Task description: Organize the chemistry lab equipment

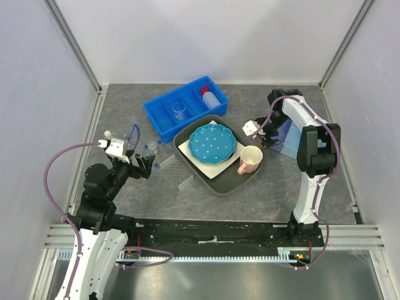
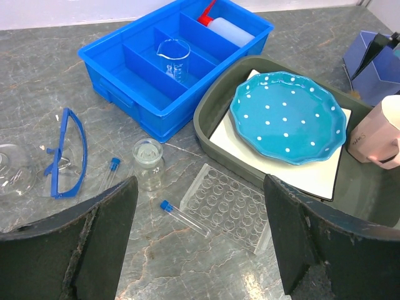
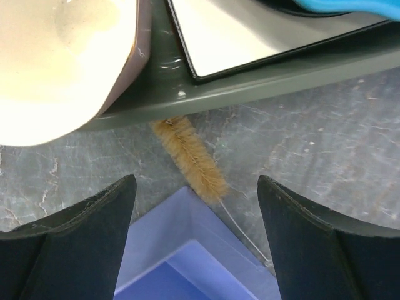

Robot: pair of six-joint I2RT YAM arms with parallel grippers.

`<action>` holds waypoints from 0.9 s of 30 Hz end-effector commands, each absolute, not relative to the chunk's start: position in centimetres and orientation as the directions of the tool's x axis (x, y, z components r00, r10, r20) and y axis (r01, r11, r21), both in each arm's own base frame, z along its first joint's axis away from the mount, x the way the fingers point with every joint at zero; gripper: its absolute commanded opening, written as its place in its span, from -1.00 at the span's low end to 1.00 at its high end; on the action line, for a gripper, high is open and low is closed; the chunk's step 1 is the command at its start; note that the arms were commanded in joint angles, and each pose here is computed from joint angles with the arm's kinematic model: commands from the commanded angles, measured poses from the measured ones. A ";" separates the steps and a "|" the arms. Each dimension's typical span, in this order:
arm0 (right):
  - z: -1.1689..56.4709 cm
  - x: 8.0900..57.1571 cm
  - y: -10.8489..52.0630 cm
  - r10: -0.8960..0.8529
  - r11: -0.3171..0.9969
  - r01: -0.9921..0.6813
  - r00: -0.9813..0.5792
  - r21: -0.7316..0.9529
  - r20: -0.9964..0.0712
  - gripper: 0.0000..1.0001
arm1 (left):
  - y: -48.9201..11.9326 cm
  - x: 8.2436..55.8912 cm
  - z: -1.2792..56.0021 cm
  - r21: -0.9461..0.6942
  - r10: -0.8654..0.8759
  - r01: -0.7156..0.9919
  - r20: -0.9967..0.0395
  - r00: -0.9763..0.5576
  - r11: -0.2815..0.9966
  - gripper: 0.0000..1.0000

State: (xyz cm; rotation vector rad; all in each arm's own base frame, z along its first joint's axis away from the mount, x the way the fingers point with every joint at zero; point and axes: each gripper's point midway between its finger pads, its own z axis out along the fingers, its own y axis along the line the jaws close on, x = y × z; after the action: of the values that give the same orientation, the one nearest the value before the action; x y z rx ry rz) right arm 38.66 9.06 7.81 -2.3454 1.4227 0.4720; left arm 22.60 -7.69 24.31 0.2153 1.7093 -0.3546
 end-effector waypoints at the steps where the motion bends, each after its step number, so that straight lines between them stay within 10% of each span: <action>1: 6.0 38.4 9.5 -0.776 -0.425 -0.899 0.421 -0.105 -0.470 0.69 | -7.6 22.9 25.0 -0.067 -0.027 0.354 -0.993 -0.118 0.933 0.75; 27: 0.8 40.1 9.1 -0.850 -0.340 -0.939 0.333 -0.058 -0.408 0.35 | -7.7 22.8 25.2 -0.066 -0.028 0.359 -0.994 -0.109 0.931 0.73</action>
State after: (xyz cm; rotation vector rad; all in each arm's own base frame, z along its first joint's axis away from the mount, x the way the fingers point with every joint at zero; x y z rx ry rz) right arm 39.80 8.86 1.82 -2.3304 1.5805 0.4309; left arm 22.56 -7.69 24.42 0.2163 1.7046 -0.3549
